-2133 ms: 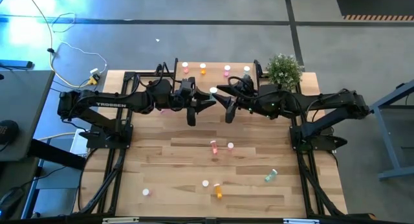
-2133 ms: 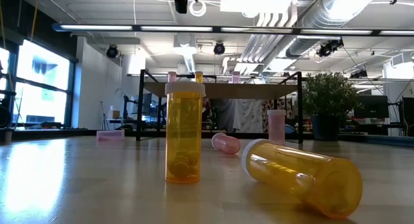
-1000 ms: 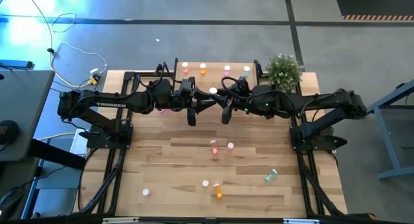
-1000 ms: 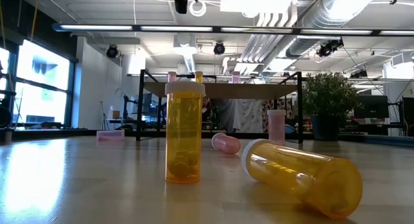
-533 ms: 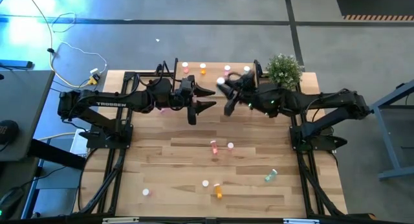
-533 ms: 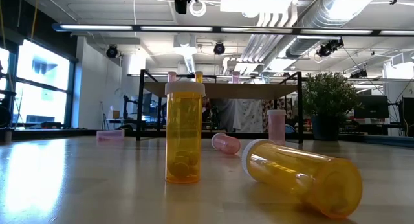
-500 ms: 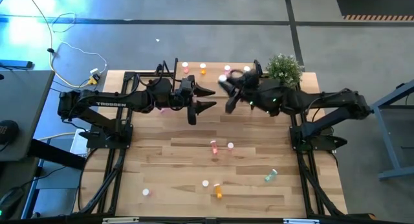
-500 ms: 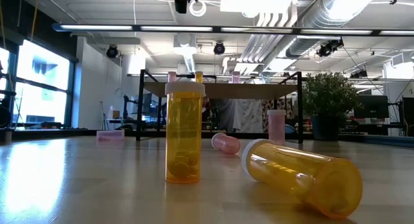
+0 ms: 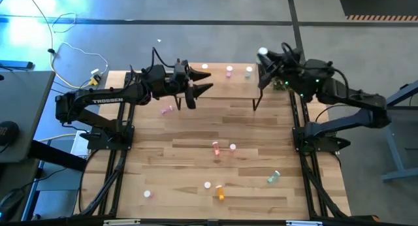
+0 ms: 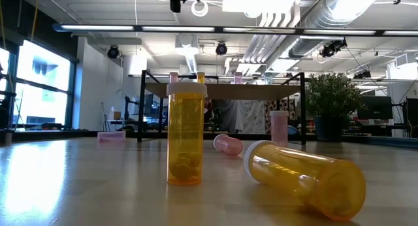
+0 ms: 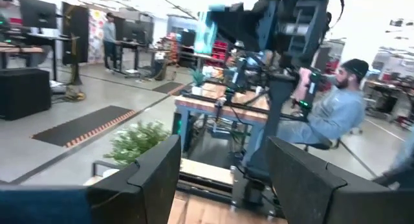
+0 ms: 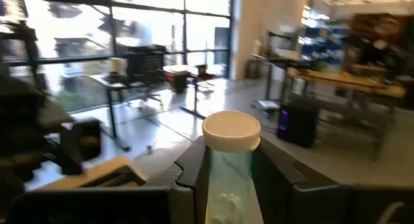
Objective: Pick and place medicine bottles onto shelf by color
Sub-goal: Put the top blue pill bottle on the shelf aligned with the other blue pill bottle
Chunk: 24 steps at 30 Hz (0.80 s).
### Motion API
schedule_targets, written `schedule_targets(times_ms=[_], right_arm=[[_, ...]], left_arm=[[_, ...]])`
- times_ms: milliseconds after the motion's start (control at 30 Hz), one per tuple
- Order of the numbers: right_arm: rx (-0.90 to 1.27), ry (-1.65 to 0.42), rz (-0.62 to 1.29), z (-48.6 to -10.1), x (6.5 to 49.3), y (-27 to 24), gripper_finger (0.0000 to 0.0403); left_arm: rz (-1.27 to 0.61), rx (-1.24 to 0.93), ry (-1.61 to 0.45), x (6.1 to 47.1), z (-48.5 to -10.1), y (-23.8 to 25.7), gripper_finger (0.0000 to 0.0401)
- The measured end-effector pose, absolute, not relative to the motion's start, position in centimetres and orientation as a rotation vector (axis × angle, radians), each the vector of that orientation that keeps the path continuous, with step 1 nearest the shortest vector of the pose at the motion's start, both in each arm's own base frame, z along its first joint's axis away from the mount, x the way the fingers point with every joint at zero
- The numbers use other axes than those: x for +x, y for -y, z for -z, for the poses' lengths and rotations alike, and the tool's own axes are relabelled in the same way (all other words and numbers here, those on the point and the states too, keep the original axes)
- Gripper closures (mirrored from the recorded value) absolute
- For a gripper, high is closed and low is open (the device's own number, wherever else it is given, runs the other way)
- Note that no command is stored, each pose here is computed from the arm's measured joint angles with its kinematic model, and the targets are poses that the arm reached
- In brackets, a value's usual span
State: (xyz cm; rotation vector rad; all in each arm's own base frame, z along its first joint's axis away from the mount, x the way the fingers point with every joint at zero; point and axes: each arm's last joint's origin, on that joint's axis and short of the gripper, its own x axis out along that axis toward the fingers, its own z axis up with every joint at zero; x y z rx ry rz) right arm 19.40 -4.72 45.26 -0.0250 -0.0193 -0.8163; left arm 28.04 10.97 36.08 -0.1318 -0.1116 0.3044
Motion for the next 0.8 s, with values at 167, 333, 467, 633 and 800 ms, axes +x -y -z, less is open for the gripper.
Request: schedule_targets(times_ms=[167,333,467,633,800], right_arm=[[0.071,-0.03,0.874,-41.4,18.1,6.5,0.032],[0.188,0.004,0.853,-36.9,18.4,7.3,0.032],[0.233,0.055,0.843,-33.5,19.1,7.5,0.032],[0.244,0.14,0.808,-29.4,19.6,7.0,0.032],[0.187,0.162,0.817,-26.1,19.6,6.3,0.032]], left_arm=[[-0.335,-0.135,0.098,27.2,-36.4,-11.5,0.0186],[-0.358,-0.134,0.095,26.7,-36.5,-12.1,0.0186],[-0.379,-0.118,0.078,26.5,-36.3,-12.6,0.0186],[-0.401,-0.046,0.04,26.2,-36.1,-13.1,0.0186],[-0.411,-0.031,0.029,26.1,-36.0,-13.3,0.0186]])
